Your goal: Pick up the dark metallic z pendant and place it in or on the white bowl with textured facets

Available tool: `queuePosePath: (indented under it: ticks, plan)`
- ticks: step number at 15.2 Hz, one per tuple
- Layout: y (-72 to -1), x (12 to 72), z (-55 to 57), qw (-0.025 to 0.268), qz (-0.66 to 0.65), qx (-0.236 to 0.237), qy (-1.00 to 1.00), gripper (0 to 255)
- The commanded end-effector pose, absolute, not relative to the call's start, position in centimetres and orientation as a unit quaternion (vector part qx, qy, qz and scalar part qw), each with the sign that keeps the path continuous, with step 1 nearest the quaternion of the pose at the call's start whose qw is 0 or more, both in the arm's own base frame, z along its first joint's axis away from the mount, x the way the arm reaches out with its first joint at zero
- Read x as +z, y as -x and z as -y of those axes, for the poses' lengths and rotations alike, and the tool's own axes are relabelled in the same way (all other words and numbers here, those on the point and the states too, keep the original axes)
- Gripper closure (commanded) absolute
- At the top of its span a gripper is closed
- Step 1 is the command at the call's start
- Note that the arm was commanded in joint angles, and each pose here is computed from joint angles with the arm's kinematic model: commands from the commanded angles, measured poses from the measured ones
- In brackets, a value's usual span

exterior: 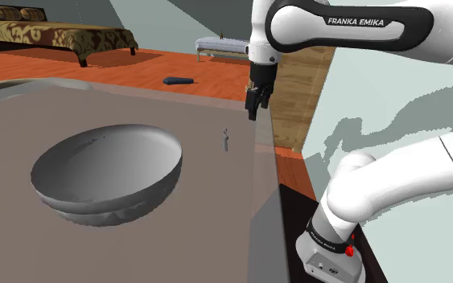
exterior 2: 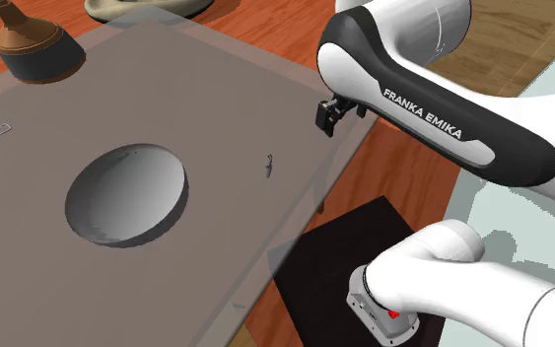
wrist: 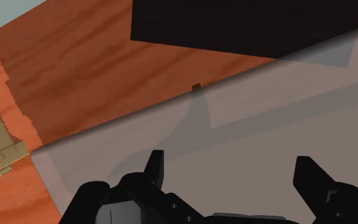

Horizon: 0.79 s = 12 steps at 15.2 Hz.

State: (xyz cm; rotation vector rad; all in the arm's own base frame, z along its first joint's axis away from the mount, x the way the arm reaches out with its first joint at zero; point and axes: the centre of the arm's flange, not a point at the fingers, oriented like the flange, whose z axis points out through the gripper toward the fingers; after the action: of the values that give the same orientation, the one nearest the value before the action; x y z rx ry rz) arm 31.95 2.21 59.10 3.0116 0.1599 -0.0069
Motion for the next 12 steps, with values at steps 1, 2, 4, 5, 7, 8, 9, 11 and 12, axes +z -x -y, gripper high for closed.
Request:
queuePosePath:
  ticks: [1,2,4,5,7,8,9,11,12]
  plan:
    - [-32.0,59.1,-2.2,0.063,-0.053,-0.002,-0.997,0]
    - [-31.6,59.2,-3.2,0.057,-0.029,-0.009,-0.998,0]
    - [-31.2,59.3,-5.3,0.045,0.02,-0.022,-0.999,0]
    - [-31.0,59.4,-6.3,0.039,0.044,-0.028,-0.998,0]
    - [-30.9,59.7,-8.4,0.027,0.093,-0.041,-0.994,0]
    - [-30.9,59.8,-9.5,0.021,0.117,-0.047,-0.992,0]
    - [-30.9,60.0,-10.6,0.015,0.141,-0.054,-0.988,0]
    - [-31.2,60.3,-12.6,0.003,0.189,-0.066,-0.98,0]
    - [-31.4,60.5,-13.7,-0.003,0.213,-0.072,-0.974,0]
